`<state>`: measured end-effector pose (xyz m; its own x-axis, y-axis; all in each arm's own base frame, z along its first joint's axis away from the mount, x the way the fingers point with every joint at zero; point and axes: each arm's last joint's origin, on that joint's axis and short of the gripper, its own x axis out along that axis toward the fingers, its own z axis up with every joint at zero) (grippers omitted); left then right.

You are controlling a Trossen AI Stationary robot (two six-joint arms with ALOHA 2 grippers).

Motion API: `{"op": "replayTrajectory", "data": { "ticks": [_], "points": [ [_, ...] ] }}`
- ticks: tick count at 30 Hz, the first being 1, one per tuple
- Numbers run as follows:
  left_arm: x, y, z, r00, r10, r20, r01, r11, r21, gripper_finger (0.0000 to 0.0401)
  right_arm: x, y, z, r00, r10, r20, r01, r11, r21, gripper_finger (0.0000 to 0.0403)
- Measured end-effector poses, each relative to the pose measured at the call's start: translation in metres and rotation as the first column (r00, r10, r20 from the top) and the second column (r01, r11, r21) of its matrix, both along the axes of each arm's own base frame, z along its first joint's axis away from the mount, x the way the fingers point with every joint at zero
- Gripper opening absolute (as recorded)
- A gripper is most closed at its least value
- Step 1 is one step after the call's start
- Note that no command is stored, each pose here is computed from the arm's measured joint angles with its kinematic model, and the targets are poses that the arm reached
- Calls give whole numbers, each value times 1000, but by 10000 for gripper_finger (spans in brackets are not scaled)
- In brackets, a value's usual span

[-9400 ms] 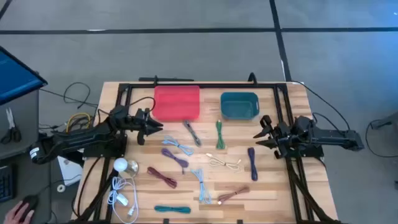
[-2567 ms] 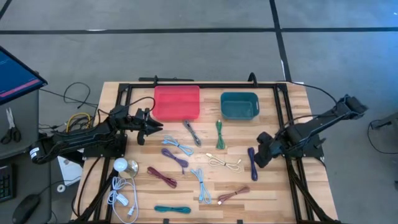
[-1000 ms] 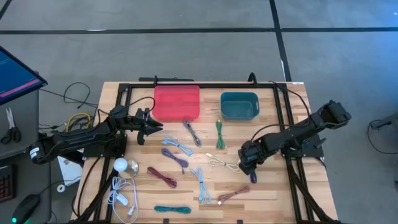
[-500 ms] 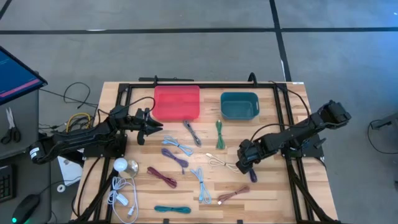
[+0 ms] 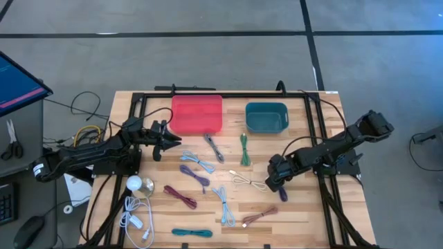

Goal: Pick & Place USB Port
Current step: Put the black and blue charger cable into the green bin

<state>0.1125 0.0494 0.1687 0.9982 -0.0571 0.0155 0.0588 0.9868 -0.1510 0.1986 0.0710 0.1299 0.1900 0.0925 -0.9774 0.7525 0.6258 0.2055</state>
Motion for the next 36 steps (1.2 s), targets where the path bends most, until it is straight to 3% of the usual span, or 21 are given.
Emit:
{"op": "replayTrajectory", "data": {
  "ticks": [6,10,17,26,36],
  "points": [
    [1,1,-2,1000,0,-16,0,1000,-10,92,2,0,0,999,39,22,-39,999,-10,17],
    [2,1,-3,1000,0,-27,-1,1000,-17,92,6,2,5,996,85,37,-85,996,-21,15],
    [2,1,-3,1000,0,-27,0,1000,-17,92,24,-3,48,975,222,-24,-223,955,-194,4],
    [2,1,-3,1000,0,-22,0,1000,-13,92,44,-31,108,945,311,-107,-324,832,-451,1],
    [2,1,-2,1000,0,-17,0,1000,-10,92,57,-88,140,896,369,-247,-439,653,-617,1]
  ]
}}
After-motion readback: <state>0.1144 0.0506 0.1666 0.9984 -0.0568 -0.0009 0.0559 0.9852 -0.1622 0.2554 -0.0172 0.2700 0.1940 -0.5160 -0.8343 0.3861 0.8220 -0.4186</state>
